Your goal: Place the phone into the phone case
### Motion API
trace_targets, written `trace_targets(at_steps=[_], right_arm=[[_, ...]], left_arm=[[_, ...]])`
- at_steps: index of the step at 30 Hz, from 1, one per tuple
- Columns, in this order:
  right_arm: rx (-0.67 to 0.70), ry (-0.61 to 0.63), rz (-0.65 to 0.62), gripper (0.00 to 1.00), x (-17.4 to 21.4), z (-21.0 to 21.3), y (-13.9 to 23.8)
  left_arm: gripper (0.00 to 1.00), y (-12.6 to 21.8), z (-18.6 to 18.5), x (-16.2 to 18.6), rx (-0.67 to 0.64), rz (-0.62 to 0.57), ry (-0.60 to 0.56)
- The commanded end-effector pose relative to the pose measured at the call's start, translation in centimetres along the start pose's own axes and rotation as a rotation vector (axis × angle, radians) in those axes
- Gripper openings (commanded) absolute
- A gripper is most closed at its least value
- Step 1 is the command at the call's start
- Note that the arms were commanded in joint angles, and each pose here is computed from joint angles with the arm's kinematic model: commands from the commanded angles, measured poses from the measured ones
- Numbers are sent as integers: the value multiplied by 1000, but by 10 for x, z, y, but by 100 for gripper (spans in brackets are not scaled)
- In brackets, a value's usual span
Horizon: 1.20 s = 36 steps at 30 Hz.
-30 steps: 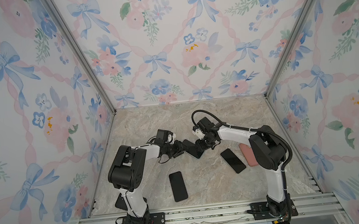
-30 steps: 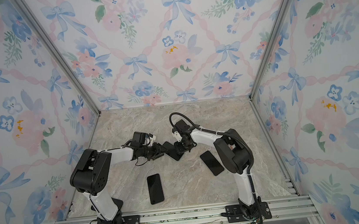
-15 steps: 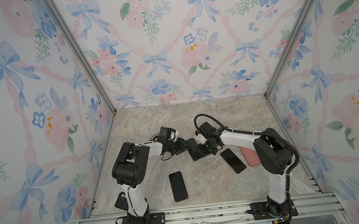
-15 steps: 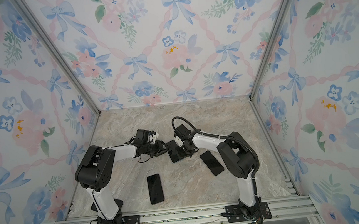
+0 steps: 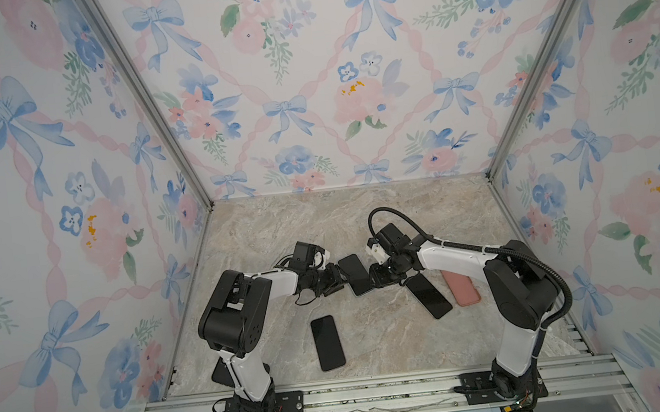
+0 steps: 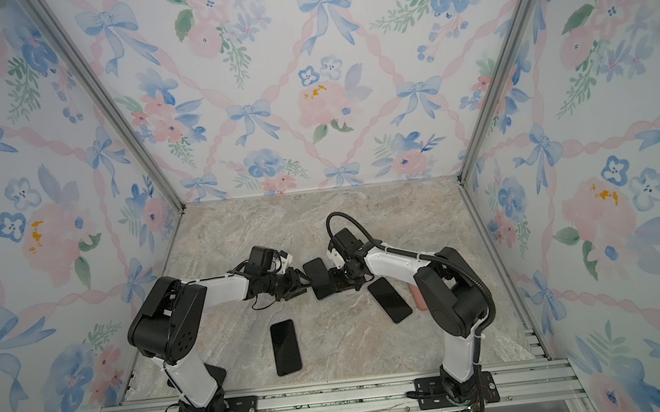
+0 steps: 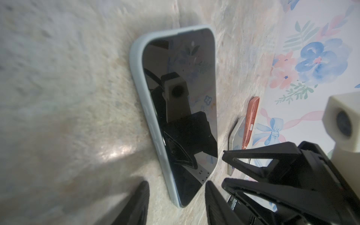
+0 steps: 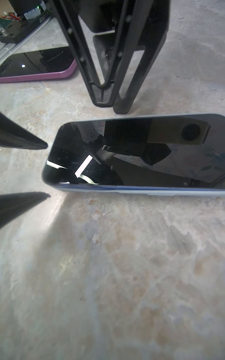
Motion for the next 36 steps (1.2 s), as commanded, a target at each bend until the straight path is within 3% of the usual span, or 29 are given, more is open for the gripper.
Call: trace_targets(at_steps=[1, 7, 36], right_arm=[[-29, -11, 15, 35, -1, -5, -3], [-25, -15, 28, 31, -2, -9, -9], [16, 16, 87, 23, 13, -12, -25]], left_arm=[[44, -6, 2, 13, -12, 64, 41], [36, -11, 7, 17, -21, 82, 50], [26, -19, 11, 16, -16, 105, 45]])
Point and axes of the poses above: each gripper's point midway between its finger pads, its own y axis back along the fingers, its own z axis along the line the jaws close on, x = y × z, the point moved 9 cm from there along y, back along the fingers, and after that the axes turned 14 degrees about -y, right-handed, at the moved point
